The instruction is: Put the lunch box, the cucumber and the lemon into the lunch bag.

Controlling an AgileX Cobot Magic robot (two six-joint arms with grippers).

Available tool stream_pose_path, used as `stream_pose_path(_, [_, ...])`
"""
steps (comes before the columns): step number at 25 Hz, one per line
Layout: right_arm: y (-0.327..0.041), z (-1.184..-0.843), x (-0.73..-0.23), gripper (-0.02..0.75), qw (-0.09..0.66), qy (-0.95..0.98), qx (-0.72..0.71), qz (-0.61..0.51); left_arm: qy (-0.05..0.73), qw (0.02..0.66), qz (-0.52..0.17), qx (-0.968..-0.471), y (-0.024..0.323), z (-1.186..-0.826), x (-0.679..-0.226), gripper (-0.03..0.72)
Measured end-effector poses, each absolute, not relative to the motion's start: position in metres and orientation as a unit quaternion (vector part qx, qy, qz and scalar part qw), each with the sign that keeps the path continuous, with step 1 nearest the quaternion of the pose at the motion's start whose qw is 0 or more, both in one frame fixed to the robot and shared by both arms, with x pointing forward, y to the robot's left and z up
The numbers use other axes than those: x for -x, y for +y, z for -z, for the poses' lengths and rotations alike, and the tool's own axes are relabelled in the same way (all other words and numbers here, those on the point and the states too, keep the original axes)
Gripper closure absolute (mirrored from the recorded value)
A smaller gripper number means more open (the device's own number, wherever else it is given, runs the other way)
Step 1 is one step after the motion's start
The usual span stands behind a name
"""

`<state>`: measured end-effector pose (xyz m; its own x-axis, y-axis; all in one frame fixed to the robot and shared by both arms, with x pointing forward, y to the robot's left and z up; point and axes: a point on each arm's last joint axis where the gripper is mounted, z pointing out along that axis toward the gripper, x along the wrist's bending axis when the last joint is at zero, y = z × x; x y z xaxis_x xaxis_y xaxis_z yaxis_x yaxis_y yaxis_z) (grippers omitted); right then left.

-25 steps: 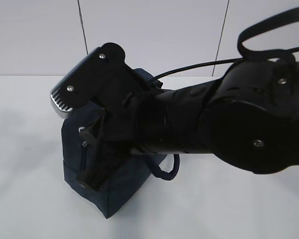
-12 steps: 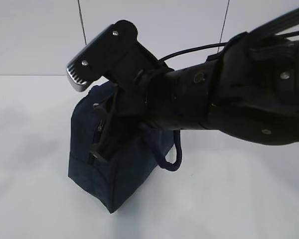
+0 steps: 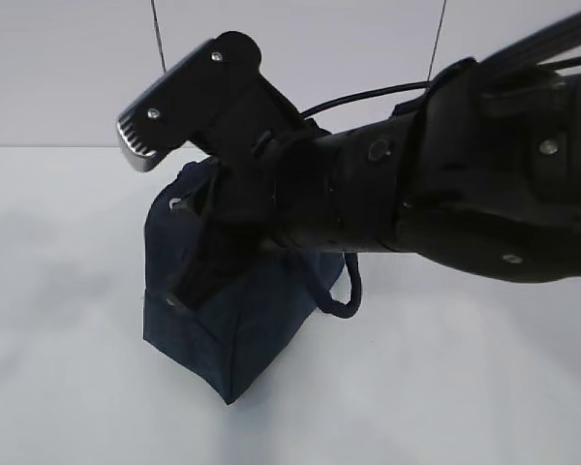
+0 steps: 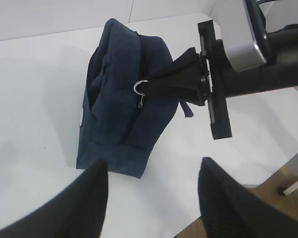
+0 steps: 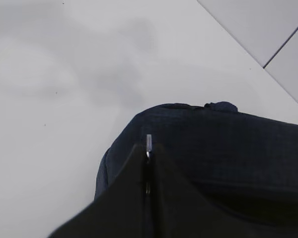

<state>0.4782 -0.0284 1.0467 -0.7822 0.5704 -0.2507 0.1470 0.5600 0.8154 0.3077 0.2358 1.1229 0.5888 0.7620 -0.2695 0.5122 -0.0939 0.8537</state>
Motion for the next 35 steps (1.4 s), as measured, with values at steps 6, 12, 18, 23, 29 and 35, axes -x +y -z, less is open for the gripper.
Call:
stream_pose_path(6, [-0.018,-1.035,-0.477,0.717,0.245,0.853,-0.195,-0.417,0.437,0.512,-0.122,-0.729,0.236,-1.123,-0.308,0.284])
stream_pose_path(12, [-0.013,-1.038,-0.476,0.717,0.254,0.847,-0.184,-0.429,0.437,0.512,-0.122,-0.729,0.236,-1.123,-0.308,0.284])
stream_pose_path(18, [-0.014,-1.038,-0.477,0.717,0.26,0.849,-0.185,-0.422,0.437,0.512,-0.122,-0.729,0.236,-1.123,-0.308,0.284])
stream_pose_path(23, [-0.015,-1.038,-0.477,0.717,0.262,0.85,-0.192,-0.415,0.437,0.512,-0.122,-0.729,0.236,-1.123,-0.308,0.284])
stream_pose_path(29, [-0.014,-1.034,-0.47,0.717,0.266,0.864,-0.202,-0.378,0.437,0.512,-0.122,-0.729,0.236,-1.123,-0.308,0.284])
stream_pose_path(35, [-0.004,-1.033,-0.456,0.717,0.259,0.871,-0.187,-0.374,0.437,0.512,-0.122,-0.729,0.236,-1.123,-0.308,0.284])
